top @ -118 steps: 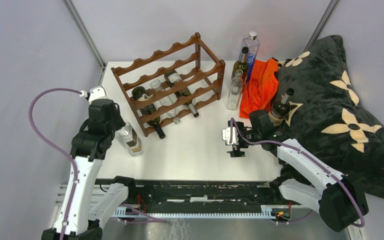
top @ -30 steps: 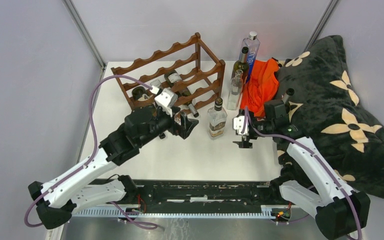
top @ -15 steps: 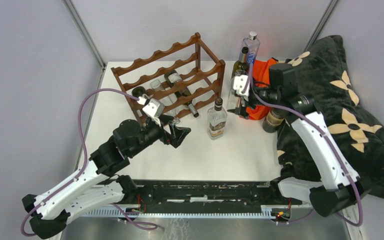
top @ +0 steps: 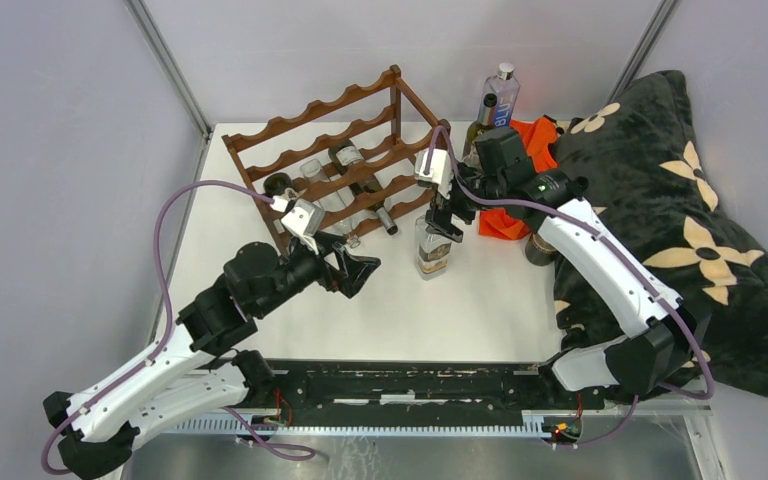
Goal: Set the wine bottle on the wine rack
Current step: Pick up the wine bottle from the center of the board, then adjust the wine bottle at the center of the board.
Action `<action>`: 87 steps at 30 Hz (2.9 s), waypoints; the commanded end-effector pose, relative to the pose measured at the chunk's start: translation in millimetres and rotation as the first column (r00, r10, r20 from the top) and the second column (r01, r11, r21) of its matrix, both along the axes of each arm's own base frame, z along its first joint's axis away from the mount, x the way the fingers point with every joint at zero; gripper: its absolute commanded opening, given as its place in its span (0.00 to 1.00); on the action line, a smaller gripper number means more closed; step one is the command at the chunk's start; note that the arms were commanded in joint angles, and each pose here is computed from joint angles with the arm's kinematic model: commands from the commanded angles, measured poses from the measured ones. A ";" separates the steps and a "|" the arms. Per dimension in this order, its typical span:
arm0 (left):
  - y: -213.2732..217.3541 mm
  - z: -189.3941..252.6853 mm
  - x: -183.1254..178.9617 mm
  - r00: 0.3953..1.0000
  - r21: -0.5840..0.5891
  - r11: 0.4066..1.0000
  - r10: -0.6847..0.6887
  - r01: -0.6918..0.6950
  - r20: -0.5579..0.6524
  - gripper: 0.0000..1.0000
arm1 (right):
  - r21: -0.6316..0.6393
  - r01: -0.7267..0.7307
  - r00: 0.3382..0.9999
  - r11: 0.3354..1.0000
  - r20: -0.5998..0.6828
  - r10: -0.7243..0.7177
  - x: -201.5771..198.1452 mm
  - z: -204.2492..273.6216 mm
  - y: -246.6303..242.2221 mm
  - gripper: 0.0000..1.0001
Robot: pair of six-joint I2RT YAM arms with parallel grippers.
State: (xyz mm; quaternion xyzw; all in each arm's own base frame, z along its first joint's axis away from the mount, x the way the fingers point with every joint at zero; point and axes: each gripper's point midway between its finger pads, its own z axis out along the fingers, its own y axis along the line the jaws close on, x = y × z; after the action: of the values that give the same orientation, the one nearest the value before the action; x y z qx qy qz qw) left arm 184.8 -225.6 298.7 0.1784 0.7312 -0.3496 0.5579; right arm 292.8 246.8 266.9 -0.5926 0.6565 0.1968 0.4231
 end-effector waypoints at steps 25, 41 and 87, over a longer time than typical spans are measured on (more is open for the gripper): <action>-69.7 -41.4 -16.9 0.901 0.065 0.939 -0.341 0.336 0.268 1.00 | 0.350 0.130 0.990 0.928 -0.089 -0.105 -16.5 21.0 -37.6 0.00; -121.5 -110.5 17.6 0.801 0.328 0.892 -0.431 0.310 0.415 1.00 | 0.584 0.120 0.981 0.803 -0.196 -0.004 -56.7 2.9 -65.5 0.00; -122.5 -190.7 4.9 0.724 0.660 0.554 -0.690 0.507 0.024 0.02 | 0.025 -0.106 0.992 0.994 0.073 0.104 -74.5 -78.9 -125.9 0.98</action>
State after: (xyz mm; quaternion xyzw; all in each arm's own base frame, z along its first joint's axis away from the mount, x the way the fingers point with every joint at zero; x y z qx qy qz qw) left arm 180.4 -318.5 48.1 0.6182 0.6749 -0.2132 0.3419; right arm 239.2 126.3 212.6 -0.5391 0.6549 0.2268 0.4787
